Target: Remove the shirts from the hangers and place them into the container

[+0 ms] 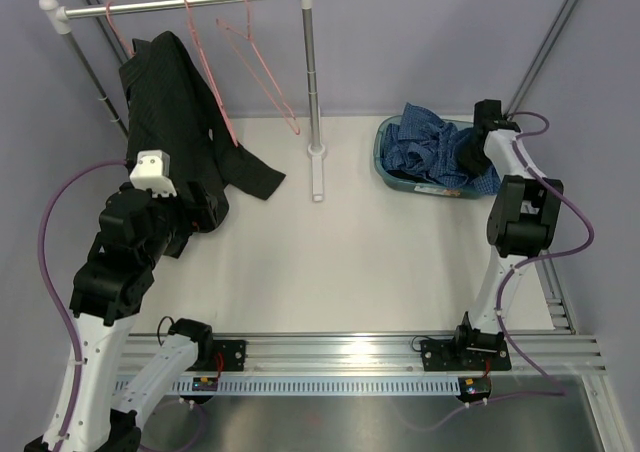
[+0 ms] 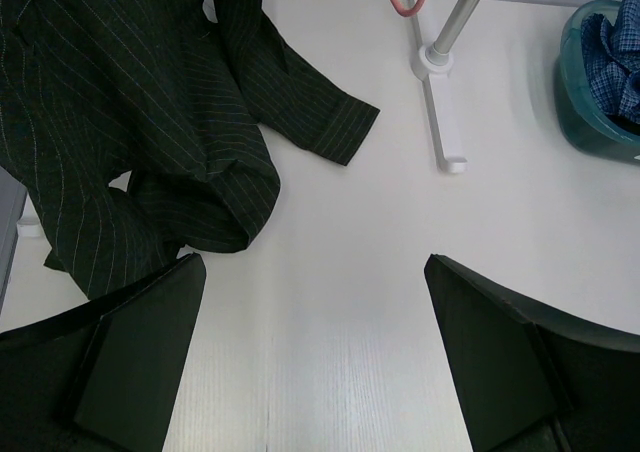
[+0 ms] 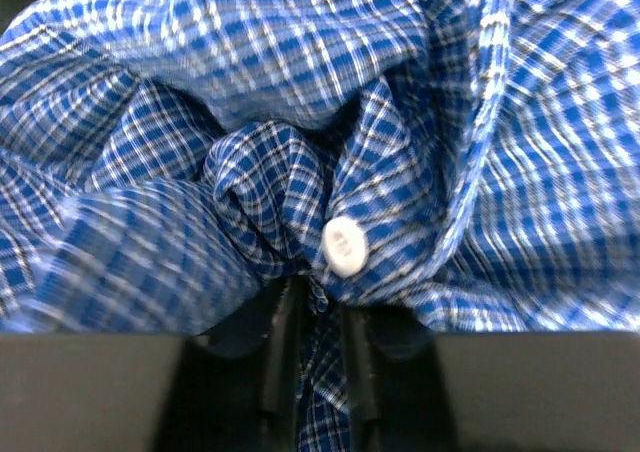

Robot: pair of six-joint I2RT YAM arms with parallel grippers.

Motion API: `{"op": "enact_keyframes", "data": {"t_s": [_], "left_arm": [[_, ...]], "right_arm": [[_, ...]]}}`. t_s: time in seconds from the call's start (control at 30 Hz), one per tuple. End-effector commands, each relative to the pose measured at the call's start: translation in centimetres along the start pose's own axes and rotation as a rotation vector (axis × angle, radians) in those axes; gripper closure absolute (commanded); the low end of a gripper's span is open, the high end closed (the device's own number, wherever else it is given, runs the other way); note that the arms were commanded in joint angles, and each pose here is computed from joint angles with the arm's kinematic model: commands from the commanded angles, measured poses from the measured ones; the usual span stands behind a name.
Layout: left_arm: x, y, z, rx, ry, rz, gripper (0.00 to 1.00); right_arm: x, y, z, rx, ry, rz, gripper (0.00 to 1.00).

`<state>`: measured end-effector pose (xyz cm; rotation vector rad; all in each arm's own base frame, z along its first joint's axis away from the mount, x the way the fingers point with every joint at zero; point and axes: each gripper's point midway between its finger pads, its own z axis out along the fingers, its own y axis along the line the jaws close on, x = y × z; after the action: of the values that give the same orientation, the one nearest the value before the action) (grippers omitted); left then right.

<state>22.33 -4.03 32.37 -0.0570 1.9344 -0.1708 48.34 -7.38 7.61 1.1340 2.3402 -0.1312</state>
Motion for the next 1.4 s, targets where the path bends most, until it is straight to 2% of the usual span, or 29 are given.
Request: {"op": "enact_keyframes", "data": {"t_s": [0.0,0.13,0.3,0.47,0.6,0.77,0.9,1.13,1.23,1.37], "left_arm": [[-1.1,-0.6,0.1,0.029,-0.046,-0.014,0.01],[-0.9,-0.8,0.1,0.037,-0.046,-0.017,0.01],[-0.9,-0.8,-0.3,0.042,-0.054,-0.019,0.01],[-1.1,-0.9,-0.7,0.054,-0.065,-0.026,0.01],[-1.0,-1.0,-0.9,0.063,-0.068,-0.029,0.01],[-0.8,-1.0,-0.8,0.063,-0.063,-0.03,0.01],[-0.7,-1.1,-0.7,0.064,-0.057,-0.031,0.01],[-0.5,-0.7,-0.6,0.043,-0.049,-0.024,0.01],[-0.5,-0.6,-0.4,0.037,-0.046,-0.022,0.01],[-0.6,-0.6,-0.4,0.034,-0.045,-0.02,0.01]], "right_arm": [[-4.3,1.4,-7.4,-0.093,-0.113,-0.037,0.68],[-7.6,2.0,-12.1,-0.141,-0.203,-0.035,0.49],[-10.1,0.7,-15.3,-0.156,-0.267,0.02,0.37],[-11.2,-3.1,-14.3,-0.14,-0.264,0.127,0.36],[-10.3,-5.8,-11.3,-0.139,-0.168,0.201,0.35],[-9.4,-8.2,-7.8,-0.115,-0.113,0.245,0.35],[-7.9,-9.0,-5.4,-0.134,-0.06,0.275,0.35],[-7.5,-8.1,-2.9,-0.196,-0.045,0.259,0.36],[-7.3,-8.1,-2.0,-0.192,-0.043,0.263,0.4],[-7.6,-8.0,-1.8,-0.2,-0.058,0.251,0.53]]}}
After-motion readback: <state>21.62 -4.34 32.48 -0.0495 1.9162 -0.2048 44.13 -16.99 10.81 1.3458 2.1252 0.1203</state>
